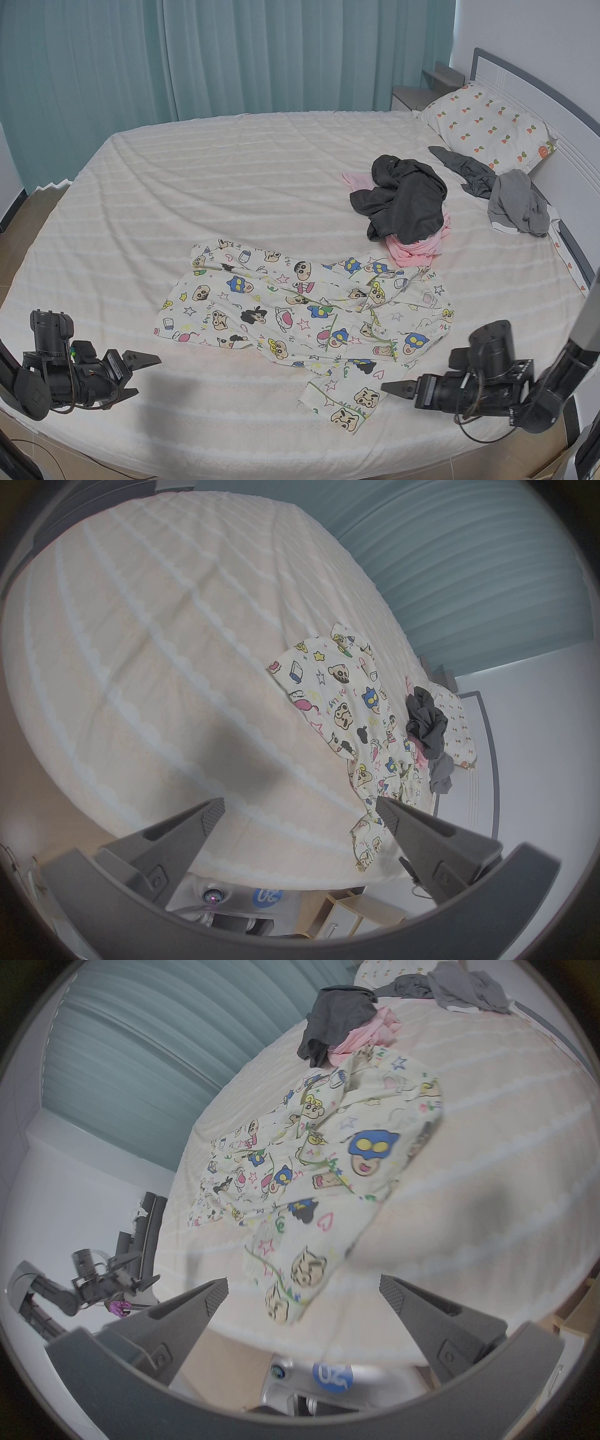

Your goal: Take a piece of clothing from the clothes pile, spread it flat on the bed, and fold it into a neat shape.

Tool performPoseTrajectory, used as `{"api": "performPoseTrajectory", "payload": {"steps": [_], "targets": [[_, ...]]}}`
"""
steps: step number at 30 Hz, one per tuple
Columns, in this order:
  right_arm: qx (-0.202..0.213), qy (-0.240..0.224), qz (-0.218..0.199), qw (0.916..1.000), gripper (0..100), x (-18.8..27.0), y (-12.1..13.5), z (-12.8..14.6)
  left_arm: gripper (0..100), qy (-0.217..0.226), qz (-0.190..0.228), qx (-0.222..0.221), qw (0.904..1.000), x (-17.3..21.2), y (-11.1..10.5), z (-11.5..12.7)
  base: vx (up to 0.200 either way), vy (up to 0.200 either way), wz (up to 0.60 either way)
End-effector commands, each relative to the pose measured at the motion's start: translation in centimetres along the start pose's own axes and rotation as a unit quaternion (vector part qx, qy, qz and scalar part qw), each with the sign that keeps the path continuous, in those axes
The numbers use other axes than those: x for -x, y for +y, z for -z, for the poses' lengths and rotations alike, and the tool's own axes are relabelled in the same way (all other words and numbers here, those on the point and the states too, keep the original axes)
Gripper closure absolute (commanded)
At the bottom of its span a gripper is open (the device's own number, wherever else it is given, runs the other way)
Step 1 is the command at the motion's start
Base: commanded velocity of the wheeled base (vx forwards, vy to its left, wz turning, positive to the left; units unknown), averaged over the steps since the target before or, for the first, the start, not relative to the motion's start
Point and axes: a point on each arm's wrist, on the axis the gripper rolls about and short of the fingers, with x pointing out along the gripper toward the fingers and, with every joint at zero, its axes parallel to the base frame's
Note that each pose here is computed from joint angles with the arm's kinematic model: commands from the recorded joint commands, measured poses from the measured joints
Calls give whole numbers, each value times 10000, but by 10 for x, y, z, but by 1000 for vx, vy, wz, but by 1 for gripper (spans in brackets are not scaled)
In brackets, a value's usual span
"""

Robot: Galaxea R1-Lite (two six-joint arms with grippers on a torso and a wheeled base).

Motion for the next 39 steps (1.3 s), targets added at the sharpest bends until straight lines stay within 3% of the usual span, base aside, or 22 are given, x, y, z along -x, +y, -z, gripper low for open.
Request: {"api": "performPoseTrajectory", "payload": {"steps": [1, 11, 27, 28, 39], "targets": [[293, 207, 199, 9992, 0, -69, 13, 16, 0, -24, 19, 211, 9998, 12, 4, 12, 0, 0, 0], [418, 444, 754, 9953, 0, -90, 22, 19, 0, 62, -57, 273, 9996, 14, 9, 19, 0, 0, 0], [609, 523, 556, 9952, 0, -99, 39, 29, 0, 82, -72, 300, 9995, 13, 10, 19, 0, 0, 0], [605, 514, 566, 9952, 100, -101, 39, 29, 0, 82, -72, 300, 9995, 13, 10, 19, 0, 0, 0], [722, 543, 962, 9913, 100, -93, 32, 35, 0, 87, -87, 306, 9995, 13, 10, 20, 0, 0, 0]]}}
